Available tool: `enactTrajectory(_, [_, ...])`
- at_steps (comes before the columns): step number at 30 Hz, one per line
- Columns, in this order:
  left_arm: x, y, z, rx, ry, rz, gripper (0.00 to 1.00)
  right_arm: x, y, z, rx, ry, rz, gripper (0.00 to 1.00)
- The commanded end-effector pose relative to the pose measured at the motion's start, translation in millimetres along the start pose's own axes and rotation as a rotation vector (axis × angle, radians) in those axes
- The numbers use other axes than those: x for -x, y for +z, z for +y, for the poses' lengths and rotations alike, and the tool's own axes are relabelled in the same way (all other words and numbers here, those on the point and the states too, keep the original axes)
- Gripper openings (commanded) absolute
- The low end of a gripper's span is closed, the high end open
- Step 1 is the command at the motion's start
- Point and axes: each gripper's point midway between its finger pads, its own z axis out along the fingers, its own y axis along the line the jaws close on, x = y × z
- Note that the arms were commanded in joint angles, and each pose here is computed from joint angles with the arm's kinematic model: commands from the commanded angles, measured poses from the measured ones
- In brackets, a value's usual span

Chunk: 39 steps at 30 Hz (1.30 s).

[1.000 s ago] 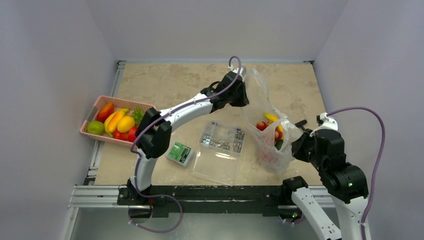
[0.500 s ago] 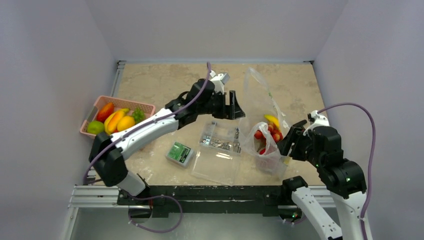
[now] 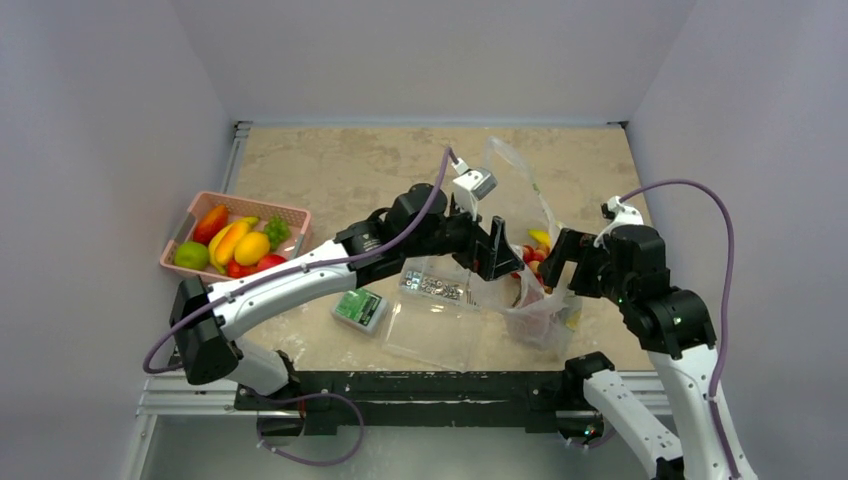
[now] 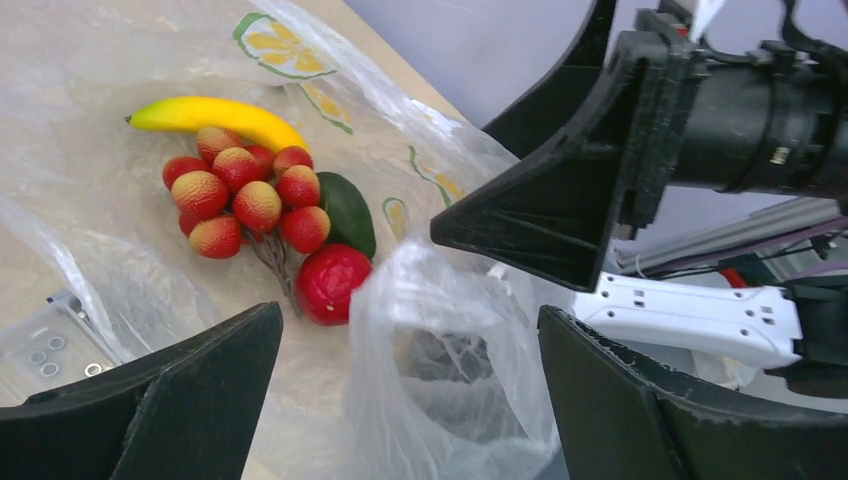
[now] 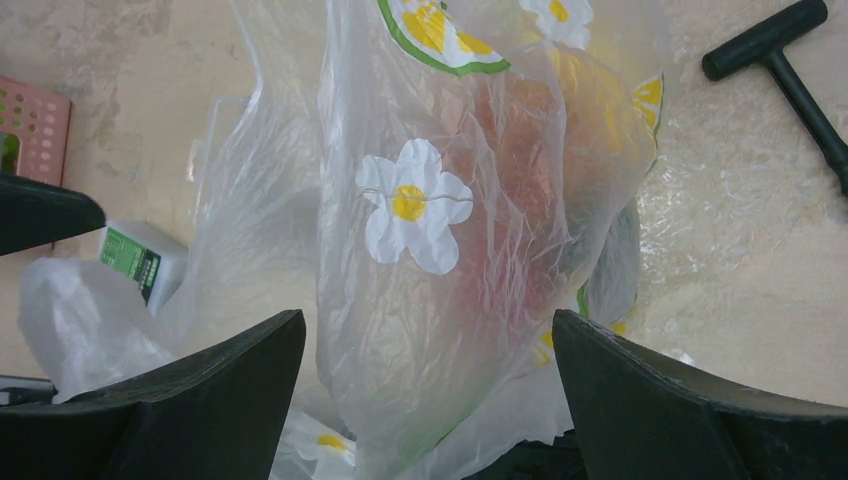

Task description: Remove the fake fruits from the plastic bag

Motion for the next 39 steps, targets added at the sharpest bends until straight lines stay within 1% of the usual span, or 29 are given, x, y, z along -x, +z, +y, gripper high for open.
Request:
enactTrajectory(1, [6.3, 13.9, 2.6, 0.000, 0.054, 0.011, 1.00, 28.8, 0.3, 9.4, 0.023, -0.037, -0.086, 0.96])
enactTrajectory(3, [4.4, 17.9, -2.2, -0.026, 0.056, 0.018, 0.99, 32.5, 2.9, 9.3, 0.018, -0.037, -0.100, 0.95])
enactTrajectory(4, [5.1, 19.5, -4.1, -0.033, 0.059, 0.019, 0.96, 32.9, 5.1, 8.9, 0.014, -0.037, -0.098, 0.94])
enactTrajectory(6, [4.8, 22.0, -8.2, -0.050, 0.071, 0.035, 0.86, 32.8, 10.7, 9.1, 0.011, -0.031, -0.094, 0.89])
enactTrajectory(7, [5.7, 22.0, -10.3, -0.056, 0.079, 0.040, 0.77, 32.0, 13.7, 9.5, 0.011, -0.025, -0.088, 0.84])
enactTrajectory(8, [7.4, 21.0, -12.7, -0.060, 0.091, 0.038, 0.65, 30.8, 16.2, 10.0, 0.009, -0.005, -0.081, 0.77])
enactTrajectory(10, [12.6, 14.0, -22.1, -0.068, 0.144, -0.002, 0.46, 29.6, 18.7, 10.9, 0.007, 0.037, -0.076, 0.58])
enactTrajectory(11, [16.9, 8.6, -31.7, -0.079, 0.200, -0.048, 0.38, 29.0, 20.0, 9.9, -0.004, 0.075, -0.077, 0.48])
enactTrajectory(12, [19.6, 4.0, -39.2, -0.083, 0.282, -0.106, 0.32, 29.0, 20.3, 10.2, -0.007, 0.116, -0.084, 0.40])
enactTrajectory(13, [27.0, -2.2, -51.8, -0.095, 0.370, -0.196, 0.22, 28.6, 21.4, 13.1, 0.009, 0.151, -0.091, 0.33])
enactTrajectory(14, [35.5, -7.9, -61.5, -0.096, 0.445, -0.292, 0.11, 28.7, 21.7, 16.7, 0.030, 0.187, -0.102, 0.23])
enactTrajectory(15, [32.8, -12.2, -64.4, -0.084, 0.500, -0.323, 0.05, 29.2, 21.7, 18.3, 0.040, 0.228, -0.116, 0.10])
enactTrajectory(16, [38.4, -16.1, -65.7, -0.056, 0.542, -0.372, 0.01, 30.8, 20.5, 18.7, 0.045, 0.271, -0.136, 0.00])
enactTrajectory(18, [40.1, -20.6, -70.5, -0.028, 0.598, -0.414, 0.00, 34.1, 20.5, 12.5, 0.015, 0.356, -0.177, 0.00])
enactTrajectory(20, [30.8, -23.5, -78.8, -0.040, 0.674, -0.474, 0.00, 39.0, 20.8, 6.0, -0.014, 0.440, -0.223, 0.00])
enactTrajectory(23, [16.7, -31.5, -97.9, -0.093, 0.742, -0.599, 0.00, 44.9, 26.3, 1.4, -0.028, 0.536, -0.276, 0.00])
enactTrajectory(27, [-17.8, -38.6, -122.6, -0.216, 0.808, -0.653, 0.00, 45.4, 37.8, -3.1, -0.042, 0.631, -0.305, 0.00])
enactTrajectory(28, [-29.0, -38.3, -125.6, -0.245, 0.808, -0.642, 0.00, 47.4, 37.6, -1.0, -0.025, 0.645, -0.315, 0.00])
enactTrajectory(31, [-67.1, -35.1, -125.5, -0.328, 0.786, -0.543, 0.00, 56.3, 31.1, -2.8, -0.021, 0.648, -0.363, 0.00])
enactTrajectory(34, [-95.9, -39.8, -117.1, -0.352, 0.746, -0.508, 0.00, 59.0, 29.0, -4.3, -0.036, 0.608, -0.367, 0.00])
enactTrajectory(37, [-130.9, -38.5, -116.3, -0.427, 0.746, -0.371, 0.00, 57.8, 27.1, -2.8, -0.017, 0.576, -0.370, 0.00])
enactTrajectory(39, [-150.6, -37.7, -116.9, -0.476, 0.717, -0.292, 0.00, 56.1, 27.2, -3.2, -0.016, 0.552, -0.369, 0.00])
